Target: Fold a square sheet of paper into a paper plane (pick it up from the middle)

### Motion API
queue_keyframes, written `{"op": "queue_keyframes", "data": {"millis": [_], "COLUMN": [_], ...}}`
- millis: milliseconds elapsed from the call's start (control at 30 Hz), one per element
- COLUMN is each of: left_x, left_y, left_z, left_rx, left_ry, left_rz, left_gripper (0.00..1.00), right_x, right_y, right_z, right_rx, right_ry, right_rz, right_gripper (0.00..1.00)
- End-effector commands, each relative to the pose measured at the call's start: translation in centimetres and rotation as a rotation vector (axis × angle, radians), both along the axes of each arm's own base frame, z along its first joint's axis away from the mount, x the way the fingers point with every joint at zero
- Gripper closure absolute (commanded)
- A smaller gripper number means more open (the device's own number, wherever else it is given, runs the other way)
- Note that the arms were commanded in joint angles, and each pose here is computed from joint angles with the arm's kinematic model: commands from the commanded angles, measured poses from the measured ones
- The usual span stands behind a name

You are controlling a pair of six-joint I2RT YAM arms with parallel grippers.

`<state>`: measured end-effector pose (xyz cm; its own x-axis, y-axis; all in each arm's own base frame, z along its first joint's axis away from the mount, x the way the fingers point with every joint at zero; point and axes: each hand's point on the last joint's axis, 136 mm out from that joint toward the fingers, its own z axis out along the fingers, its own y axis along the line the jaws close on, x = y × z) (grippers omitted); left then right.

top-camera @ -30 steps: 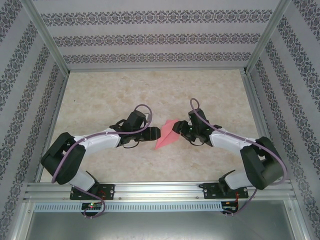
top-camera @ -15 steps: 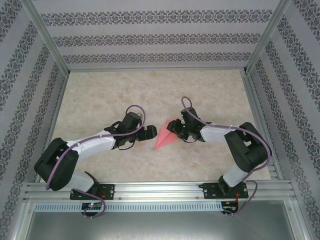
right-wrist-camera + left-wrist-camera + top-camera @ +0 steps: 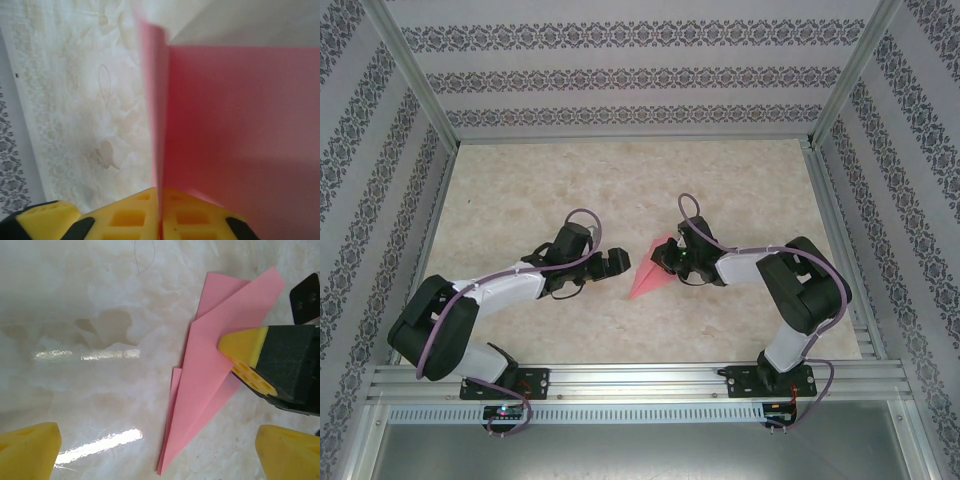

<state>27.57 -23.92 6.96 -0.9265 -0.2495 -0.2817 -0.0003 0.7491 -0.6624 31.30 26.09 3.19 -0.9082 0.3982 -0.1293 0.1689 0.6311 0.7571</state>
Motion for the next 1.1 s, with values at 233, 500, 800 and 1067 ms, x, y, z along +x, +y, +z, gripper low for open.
{"op": "queue_keyframes", "data": {"millis": [233, 500, 800, 1067], "left_x": [-0.7, -0.8, -0.1, 0.6], "left_y": [-3.4, -5.5, -5.4, -4.6], "left_z": [5.2, 10.1, 12.2, 11.5], "left_rx": [-0.347, -0.578, -0.608, -0.542], "left_ry": [-0.039, -0.103, -0.207, -0.233], "left_rz": [-0.172, -0.258, -0.244, -0.193], "left_gripper": [0.0, 0.01, 0.35, 0.82], "right_x": [0.6, 0.4, -0.6, -1.0], "right_y": [1.8, 2.4, 3.2, 2.9], "right_z": [11.4, 17.3, 17.6, 16.2], "right_rx": [0.274, 0.457, 0.512, 0.467], "right_ry": [-0.261, -0.316, -0.287, -0.248], "right_rz": [0.109, 0.172, 0.219, 0.233], "right_gripper": [0.95, 0.94, 0.92, 0.89]}}
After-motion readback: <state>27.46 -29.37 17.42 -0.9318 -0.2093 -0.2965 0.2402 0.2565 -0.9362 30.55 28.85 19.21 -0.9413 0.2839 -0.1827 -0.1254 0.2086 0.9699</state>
